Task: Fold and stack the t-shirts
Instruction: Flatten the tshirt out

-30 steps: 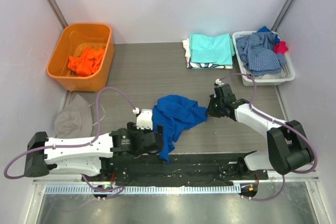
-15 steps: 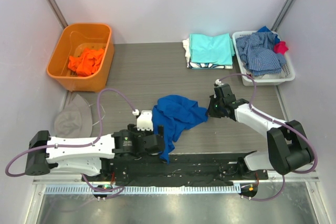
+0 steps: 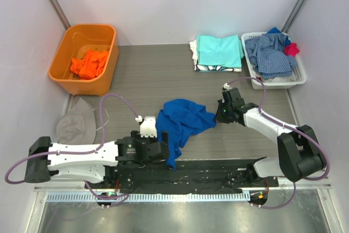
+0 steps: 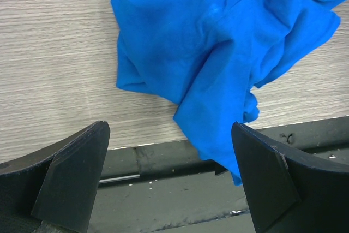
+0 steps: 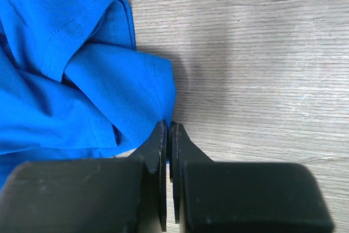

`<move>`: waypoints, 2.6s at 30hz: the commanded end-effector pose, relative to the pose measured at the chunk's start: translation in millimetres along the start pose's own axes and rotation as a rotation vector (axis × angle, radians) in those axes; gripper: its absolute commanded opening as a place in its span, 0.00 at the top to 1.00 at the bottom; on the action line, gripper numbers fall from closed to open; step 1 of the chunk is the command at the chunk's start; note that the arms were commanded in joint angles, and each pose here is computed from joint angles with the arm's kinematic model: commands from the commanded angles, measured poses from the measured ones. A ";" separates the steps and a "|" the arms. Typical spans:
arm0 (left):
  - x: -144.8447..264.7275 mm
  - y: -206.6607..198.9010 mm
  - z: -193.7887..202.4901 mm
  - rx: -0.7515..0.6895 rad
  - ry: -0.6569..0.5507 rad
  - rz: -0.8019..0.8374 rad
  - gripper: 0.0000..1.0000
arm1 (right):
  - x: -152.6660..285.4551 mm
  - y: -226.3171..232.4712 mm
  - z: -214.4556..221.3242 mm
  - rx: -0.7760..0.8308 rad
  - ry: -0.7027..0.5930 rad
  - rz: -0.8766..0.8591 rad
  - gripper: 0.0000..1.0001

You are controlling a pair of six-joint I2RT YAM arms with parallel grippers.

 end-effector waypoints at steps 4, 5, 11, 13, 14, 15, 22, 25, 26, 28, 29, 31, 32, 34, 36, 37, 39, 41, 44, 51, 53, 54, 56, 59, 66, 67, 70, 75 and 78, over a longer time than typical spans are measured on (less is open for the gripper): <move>-3.9 -22.0 9.7 0.029 -0.002 0.046 0.00 | 4.2 4.6 -5.4 0.001 -0.025 -0.010 0.99; -2.4 -26.4 14.2 0.017 0.005 0.055 0.00 | 4.2 4.7 -5.5 -0.002 -0.025 -0.011 0.99; 1.0 -50.3 37.1 -0.038 0.030 0.071 0.00 | 4.1 5.2 -5.7 -0.004 -0.025 -0.012 0.99; 3.7 -57.9 41.4 -0.036 0.035 0.081 0.00 | 3.6 5.4 -4.9 -0.003 -0.022 -0.013 0.99; 4.4 -60.1 47.9 -0.053 0.041 0.082 0.00 | 3.6 5.4 -4.9 -0.001 -0.022 -0.013 0.99; 6.7 -64.8 48.4 -0.052 0.041 0.092 0.00 | 3.8 5.8 -5.3 -0.001 -0.023 -0.015 0.99; 8.7 -79.1 60.3 -0.090 0.048 0.096 0.01 | 3.5 4.8 -2.1 -0.003 -0.017 -0.013 0.99; 6.2 -80.1 63.0 -0.102 0.044 0.083 0.00 | 4.1 3.8 -1.7 -0.003 -0.019 -0.012 0.99; 5.5 -80.5 63.8 -0.100 0.042 0.080 0.00 | 4.0 3.7 -1.0 -0.004 -0.017 -0.013 0.99; 3.2 -80.8 65.6 -0.109 0.039 0.072 0.00 | 3.8 3.0 -0.7 -0.003 -0.015 -0.010 0.99; 3.5 -82.5 64.7 -0.108 0.036 0.074 0.00 | 3.8 3.0 -0.7 -0.003 -0.015 -0.010 0.99; 1.1 -80.3 66.7 -0.122 0.035 0.056 0.02 | 3.0 3.3 -0.4 -0.004 -0.010 -0.011 0.99; 0.3 -79.2 67.0 -0.126 0.032 0.047 0.03 | 3.0 4.2 -1.4 -0.001 -0.011 -0.015 0.99; -1.6 -75.6 69.4 -0.126 0.033 0.027 0.07 | 2.8 4.9 -1.5 0.000 -0.008 -0.017 0.99; -3.1 -74.5 70.7 -0.121 0.032 0.021 0.09 | 2.6 5.6 -2.0 0.002 -0.007 -0.019 0.99; -4.8 -73.6 72.5 -0.122 0.032 0.017 0.10 | 2.1 5.6 -2.2 0.002 -0.004 -0.018 0.99; -6.0 -73.9 73.5 -0.124 0.031 0.014 0.12 | 2.5 5.3 -2.7 0.003 -0.003 -0.016 0.99; -7.4 -73.3 74.9 -0.131 0.032 0.005 0.15 | 3.1 5.2 -2.6 0.006 -0.003 -0.014 0.99; -9.1 -73.9 76.7 -0.134 0.032 -0.002 0.21 | 3.3 4.6 -1.8 0.006 -0.001 -0.011 0.99; -13.2 -73.0 80.6 -0.150 0.031 -0.016 0.30 | 4.7 4.6 -1.2 0.006 0.002 -0.011 0.99; -13.3 -75.2 80.4 -0.150 0.030 -0.016 0.35 | 5.6 4.1 -1.4 0.007 0.005 -0.009 0.99; -14.5 -74.6 81.3 -0.157 0.029 -0.024 0.37 | 6.2 4.3 -2.0 0.006 0.001 -0.009 0.99; -14.7 -75.6 81.4 -0.158 0.027 -0.026 0.42 | 7.2 4.2 -2.9 0.009 -0.001 -0.007 0.99; -15.9 -75.4 82.3 -0.164 0.026 -0.030 0.46 | 8.0 4.6 -2.2 0.010 0.001 -0.008 0.99; -16.7 -74.3 82.3 -0.166 0.022 -0.041 0.90 | 9.3 3.6 -0.4 0.009 0.000 -0.007 0.99; -16.8 -73.9 81.6 -0.159 0.020 -0.046 1.00 | 9.4 3.1 -0.3 0.007 -0.001 -0.004 0.99; -13.6 -71.6 77.4 -0.157 0.011 -0.054 1.00 | 10.8 3.8 -1.5 0.006 -0.006 -0.007 0.99; 22.0 -52.8 23.3 -0.191 -0.089 -0.129 1.00 | 32.9 7.0 -16.6 0.009 -0.069 -0.002 0.99; 59.3 -42.8 -36.5 -0.145 -0.217 -0.123 1.00 | 63.0 3.3 -42.3 0.009 -0.184 0.072 0.99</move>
Point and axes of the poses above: each gripper's point midway between its finger pads, its own x axis back along the fingers, its own y axis along the line the jaws close on, z = x × y, the point moved 4 cm from there along x, back along the fingers, and after that the axes turned 1 degree about x, right-handed, at the moved point
